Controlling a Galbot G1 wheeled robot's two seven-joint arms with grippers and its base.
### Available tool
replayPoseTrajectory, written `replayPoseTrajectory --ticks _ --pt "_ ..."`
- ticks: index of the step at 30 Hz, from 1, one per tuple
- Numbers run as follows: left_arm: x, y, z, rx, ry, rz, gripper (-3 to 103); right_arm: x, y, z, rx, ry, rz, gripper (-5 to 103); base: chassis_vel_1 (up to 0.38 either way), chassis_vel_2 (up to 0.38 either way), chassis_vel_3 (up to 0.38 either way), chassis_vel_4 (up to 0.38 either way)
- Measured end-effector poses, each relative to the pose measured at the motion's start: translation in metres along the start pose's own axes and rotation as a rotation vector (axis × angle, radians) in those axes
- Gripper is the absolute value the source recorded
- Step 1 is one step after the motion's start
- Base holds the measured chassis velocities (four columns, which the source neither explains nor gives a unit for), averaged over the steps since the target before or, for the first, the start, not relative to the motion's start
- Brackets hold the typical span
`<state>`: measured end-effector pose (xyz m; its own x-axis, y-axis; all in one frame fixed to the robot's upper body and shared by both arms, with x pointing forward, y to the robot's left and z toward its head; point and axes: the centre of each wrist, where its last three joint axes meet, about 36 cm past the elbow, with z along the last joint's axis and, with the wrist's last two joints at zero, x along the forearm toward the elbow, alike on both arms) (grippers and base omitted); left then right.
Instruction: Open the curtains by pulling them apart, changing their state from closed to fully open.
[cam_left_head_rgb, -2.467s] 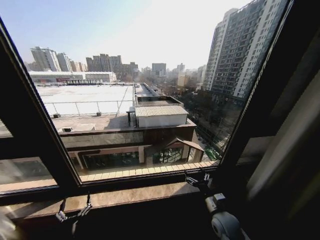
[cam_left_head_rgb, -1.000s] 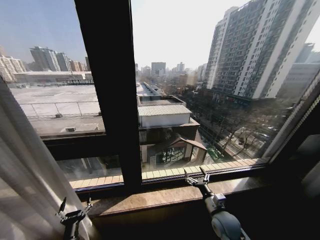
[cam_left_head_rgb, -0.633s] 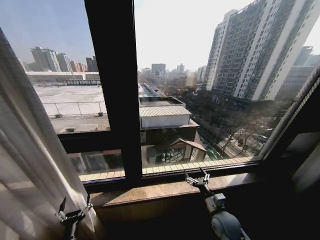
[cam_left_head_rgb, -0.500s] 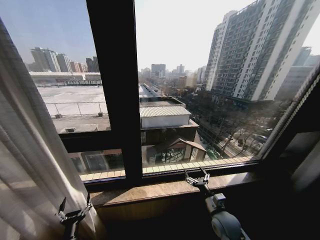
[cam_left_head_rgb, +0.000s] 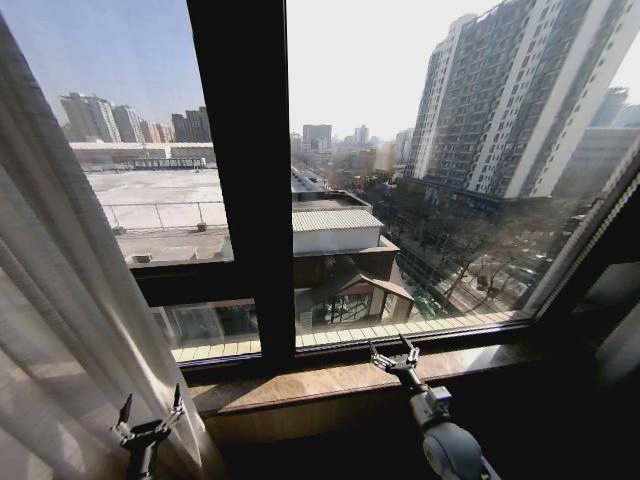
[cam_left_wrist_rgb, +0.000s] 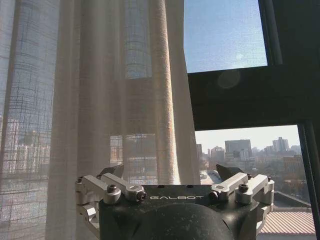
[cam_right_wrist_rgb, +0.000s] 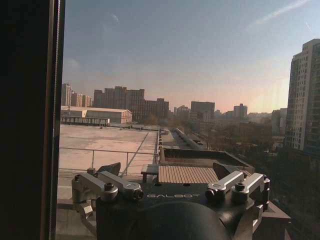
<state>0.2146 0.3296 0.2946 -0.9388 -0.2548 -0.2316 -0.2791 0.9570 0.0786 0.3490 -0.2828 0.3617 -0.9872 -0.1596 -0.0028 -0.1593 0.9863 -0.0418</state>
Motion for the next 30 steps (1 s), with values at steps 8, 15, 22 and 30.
replayPoseTrajectory --ticks 8,15,22,30 --pt "0.0001 -0.0003 0.0 0.001 0.0 0.0 100 0.0 -0.0001 0.0 0.0 0.0 0.0 100 0.017 0.012 -0.015 -0.02" --pt "0.0001 -0.0002 0.0 0.001 0.0 0.0 100 0.0 -0.0001 0.0 0.0 0.0 0.0 100 0.0 0.0 0.0 0.0" --pt "0.0001 -0.0002 0.0 0.0 0.0 0.0 100 0.0 -0.0001 0.0001 0.0 0.0 0.0 100 0.0 0.0 0.0 0.0" --pt "0.0 -0.0002 0.0 0.001 0.0 0.0 100 0.0 -0.0001 0.0001 0.0 0.0 0.0 100 0.0 0.0 0.0 0.0"
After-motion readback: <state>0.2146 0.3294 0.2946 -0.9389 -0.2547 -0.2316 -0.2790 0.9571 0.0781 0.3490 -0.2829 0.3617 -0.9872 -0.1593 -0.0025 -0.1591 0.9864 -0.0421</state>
